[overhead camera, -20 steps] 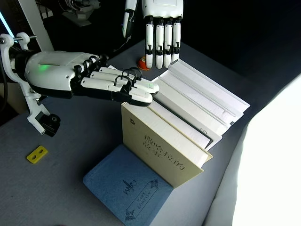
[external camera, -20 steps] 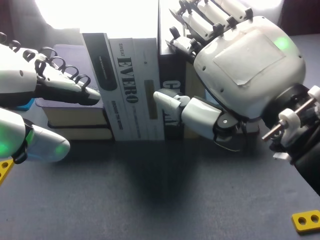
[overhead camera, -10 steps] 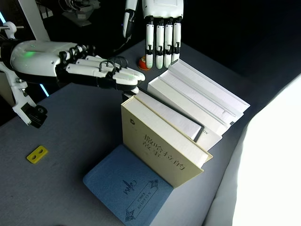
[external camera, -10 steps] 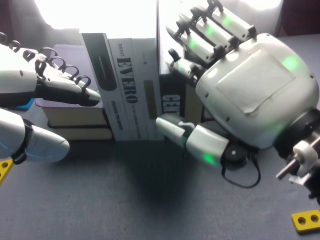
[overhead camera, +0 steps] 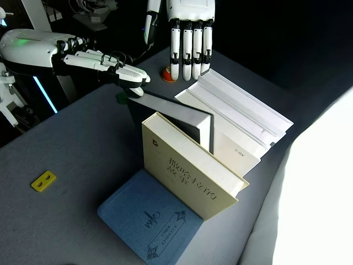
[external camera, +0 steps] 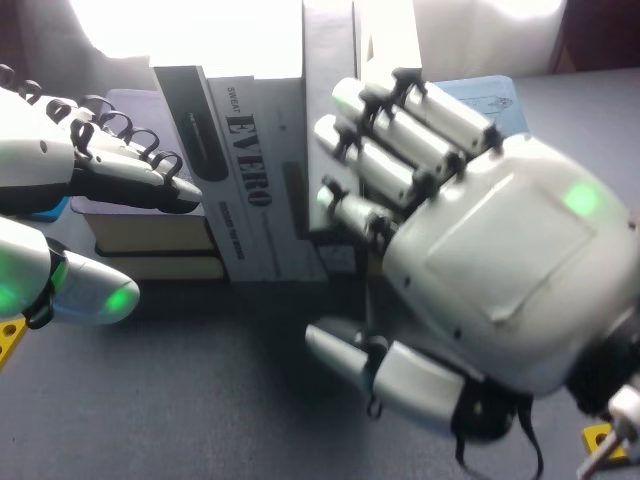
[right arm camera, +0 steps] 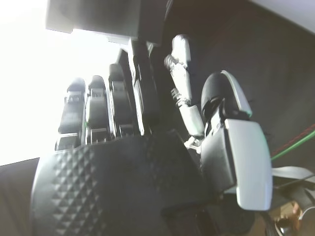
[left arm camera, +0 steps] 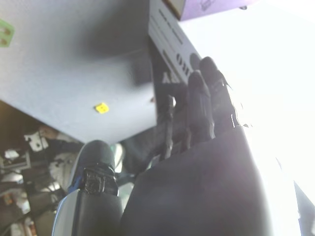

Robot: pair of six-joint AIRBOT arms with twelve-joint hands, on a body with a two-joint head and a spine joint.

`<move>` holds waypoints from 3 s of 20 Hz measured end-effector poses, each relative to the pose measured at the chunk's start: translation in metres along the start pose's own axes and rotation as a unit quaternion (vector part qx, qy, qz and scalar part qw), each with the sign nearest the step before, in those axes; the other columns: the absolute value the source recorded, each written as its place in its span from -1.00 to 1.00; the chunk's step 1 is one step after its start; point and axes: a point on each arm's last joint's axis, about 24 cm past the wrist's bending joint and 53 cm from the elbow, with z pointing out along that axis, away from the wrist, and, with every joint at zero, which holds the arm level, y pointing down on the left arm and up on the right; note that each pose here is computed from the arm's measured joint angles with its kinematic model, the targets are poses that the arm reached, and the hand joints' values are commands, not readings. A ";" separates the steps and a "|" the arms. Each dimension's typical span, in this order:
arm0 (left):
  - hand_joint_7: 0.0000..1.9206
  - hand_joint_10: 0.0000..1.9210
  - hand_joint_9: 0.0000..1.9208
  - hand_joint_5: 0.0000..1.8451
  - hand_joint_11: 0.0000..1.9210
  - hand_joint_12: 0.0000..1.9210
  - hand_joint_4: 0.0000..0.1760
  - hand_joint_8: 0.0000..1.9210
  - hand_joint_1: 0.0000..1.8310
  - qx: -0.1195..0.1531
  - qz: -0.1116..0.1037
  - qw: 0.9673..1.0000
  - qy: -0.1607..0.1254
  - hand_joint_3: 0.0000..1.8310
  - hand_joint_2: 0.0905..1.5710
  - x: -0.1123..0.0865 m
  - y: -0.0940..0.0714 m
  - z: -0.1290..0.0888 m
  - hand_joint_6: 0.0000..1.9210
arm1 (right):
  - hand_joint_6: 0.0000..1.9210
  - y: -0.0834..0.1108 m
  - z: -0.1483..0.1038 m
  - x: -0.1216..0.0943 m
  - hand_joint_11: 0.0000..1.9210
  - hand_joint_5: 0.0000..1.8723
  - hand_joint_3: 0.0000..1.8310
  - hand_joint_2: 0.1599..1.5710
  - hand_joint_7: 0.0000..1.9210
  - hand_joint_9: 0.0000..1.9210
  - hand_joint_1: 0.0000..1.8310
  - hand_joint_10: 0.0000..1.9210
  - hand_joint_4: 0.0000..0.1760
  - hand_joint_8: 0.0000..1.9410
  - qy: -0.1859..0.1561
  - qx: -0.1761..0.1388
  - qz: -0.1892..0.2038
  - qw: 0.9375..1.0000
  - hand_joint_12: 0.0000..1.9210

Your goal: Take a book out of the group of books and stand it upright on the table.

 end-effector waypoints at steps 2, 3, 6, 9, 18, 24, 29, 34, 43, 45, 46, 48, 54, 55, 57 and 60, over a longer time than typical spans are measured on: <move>-0.86 -1.00 -0.87 -0.84 -1.00 -0.46 -0.63 -1.00 -0.91 0.000 0.000 1.000 0.000 -1.00 0.68 0.000 0.000 0.000 -1.00 | -0.97 0.006 -0.005 0.005 -1.00 -0.28 -1.00 0.54 -0.82 -0.97 -1.00 -1.00 -1.00 -1.00 0.008 -0.007 -0.007 1.000 -0.71; -0.86 -1.00 -0.87 -0.84 -1.00 -0.46 -0.63 -1.00 -0.91 0.000 0.000 1.000 0.000 -1.00 0.68 0.000 0.000 0.000 -1.00 | -0.97 0.007 -0.005 0.007 -1.00 -0.28 -1.00 0.54 -0.82 -0.97 -1.00 -1.00 -1.00 -1.00 0.010 -0.009 -0.008 1.000 -0.71; -0.85 -0.99 -0.85 -0.82 -1.00 -0.43 -0.67 -1.00 -0.89 0.000 0.000 1.000 0.000 -1.00 0.67 0.000 0.000 0.000 -0.99 | -0.98 0.007 -0.007 0.010 -1.00 -0.28 -1.00 0.55 -0.85 -0.99 -1.00 -1.00 -1.00 -1.00 0.014 -0.010 -0.012 1.000 -0.76; -0.84 -0.99 -0.84 -0.82 -1.00 -0.37 -0.62 -1.00 -0.90 0.000 0.000 1.000 0.000 -1.00 0.67 0.000 0.000 0.000 -1.00 | -0.98 0.007 -0.011 0.023 -1.00 -0.27 -1.00 0.54 -0.85 -0.98 -1.00 -0.99 -1.00 -1.00 0.036 -0.009 -0.016 0.999 -0.72; -0.86 -0.99 -0.88 -0.86 -1.00 -0.52 -0.69 -1.00 -0.95 0.001 0.001 1.000 0.000 -1.00 0.69 0.000 -0.001 0.000 -1.00 | -0.98 0.004 -0.024 0.061 -1.00 -0.26 -1.00 0.55 -0.81 -0.96 -1.00 -0.99 -1.00 -0.99 0.100 -0.012 -0.021 0.995 -0.79; -0.85 -0.99 -0.86 -0.85 -1.00 -0.44 -0.65 -1.00 -0.96 0.000 0.001 1.000 0.001 -1.00 0.69 0.001 -0.001 0.000 -1.00 | -0.99 -0.006 -0.023 0.084 -1.00 -0.29 -1.00 0.54 -0.82 -0.95 -1.00 -0.99 -1.00 -1.00 0.126 -0.016 -0.037 0.991 -0.52; -0.87 -1.00 -0.88 -0.86 -1.00 -0.43 -0.68 -1.00 -0.92 0.001 0.001 1.000 0.001 -1.00 0.68 0.001 -0.001 0.000 -0.99 | -0.99 -0.009 -0.027 0.102 -1.00 -0.26 -1.00 0.55 -0.82 -0.95 -1.00 -0.99 -1.00 -0.99 0.152 -0.021 -0.037 0.988 -0.65; -0.87 -1.00 -0.86 -0.86 -1.00 -0.42 -0.70 -1.00 -0.96 0.000 0.001 1.000 0.002 -1.00 0.69 0.001 -0.001 0.000 -1.00 | -0.99 -0.009 -0.035 0.115 -1.00 -0.27 -1.00 0.54 -0.83 -0.95 -1.00 -0.99 -1.00 -1.00 0.166 -0.030 -0.039 0.985 -0.69; -0.83 -0.99 -0.82 -0.87 -1.00 -0.28 -0.67 -0.99 -0.97 0.000 0.001 1.000 0.002 -1.00 0.69 0.001 -0.001 0.000 -1.00 | -1.00 0.007 -0.054 0.082 -1.00 -0.30 -1.00 0.54 -0.78 -0.91 -1.00 -0.98 -1.00 -0.99 0.156 -0.037 -0.036 0.986 -0.64; -0.79 -0.98 -0.77 -0.83 -1.00 -0.11 -0.68 -0.99 -0.91 0.000 0.001 1.000 0.002 -1.00 0.68 0.001 -0.001 0.000 -0.99 | -1.00 0.007 -0.056 0.067 -1.00 -0.37 -1.00 0.54 -0.75 -0.87 -0.98 -0.98 -1.00 -0.99 0.142 -0.034 -0.040 0.988 -0.55; -0.78 -0.98 -0.75 -0.83 -1.00 -0.08 -0.68 -0.99 -0.94 0.000 0.001 1.000 0.002 -1.00 0.69 0.001 -0.001 0.000 -0.99 | -0.99 0.004 -0.057 0.060 -1.00 -0.40 -1.00 0.53 -0.72 -0.84 -0.97 -0.97 -1.00 -0.99 0.137 -0.029 -0.044 0.989 -0.35; -0.76 -0.97 -0.73 -0.82 -1.00 -0.03 -0.68 -0.99 -0.96 -0.001 0.001 1.000 0.003 -1.00 0.69 0.002 0.000 0.001 -0.99 | -0.99 0.001 -0.054 0.047 -1.00 -0.41 -1.00 0.53 -0.65 -0.77 -0.97 -0.94 -1.00 -0.98 0.115 -0.026 -0.048 0.992 0.04; -0.32 0.14 -0.43 -0.13 -0.73 0.68 -1.00 -0.21 -0.78 -0.001 0.001 1.000 0.004 -1.00 0.61 0.002 0.000 0.001 -0.91 | -0.43 -0.014 -0.048 0.000 -0.93 -0.44 -1.00 0.51 -0.36 -0.58 -0.86 0.24 -1.00 -0.26 0.056 -0.021 -0.031 0.998 0.84; -0.31 0.24 -0.40 -0.04 -0.65 0.68 -1.00 -0.03 -0.72 0.000 0.002 1.000 0.003 -1.00 0.60 0.002 -0.001 0.001 -0.88 | -0.19 -0.014 -0.047 -0.005 -0.87 -0.46 -1.00 0.50 -0.42 -0.59 -0.83 0.40 -1.00 0.00 0.052 -0.021 -0.024 0.998 0.90; -0.23 0.71 -0.31 -0.11 -0.57 0.96 -1.00 0.50 -0.76 0.003 0.007 1.000 0.006 -1.00 0.65 0.005 -0.006 0.002 -0.11 | 0.38 -0.018 -0.044 -0.012 -0.77 -0.39 -1.00 0.50 -0.33 -0.51 -0.81 0.61 -1.00 0.34 0.046 -0.025 -0.024 0.998 0.99; 0.03 0.99 -0.06 -0.03 -0.27 1.00 -1.00 0.86 -0.95 0.002 0.010 1.000 0.014 -0.99 0.70 0.011 -0.007 0.002 0.71 | 0.74 -0.033 -0.034 -0.021 -0.64 -0.21 -0.99 0.53 -0.16 -0.39 -0.86 0.97 -1.00 0.73 0.047 -0.022 0.003 0.999 1.00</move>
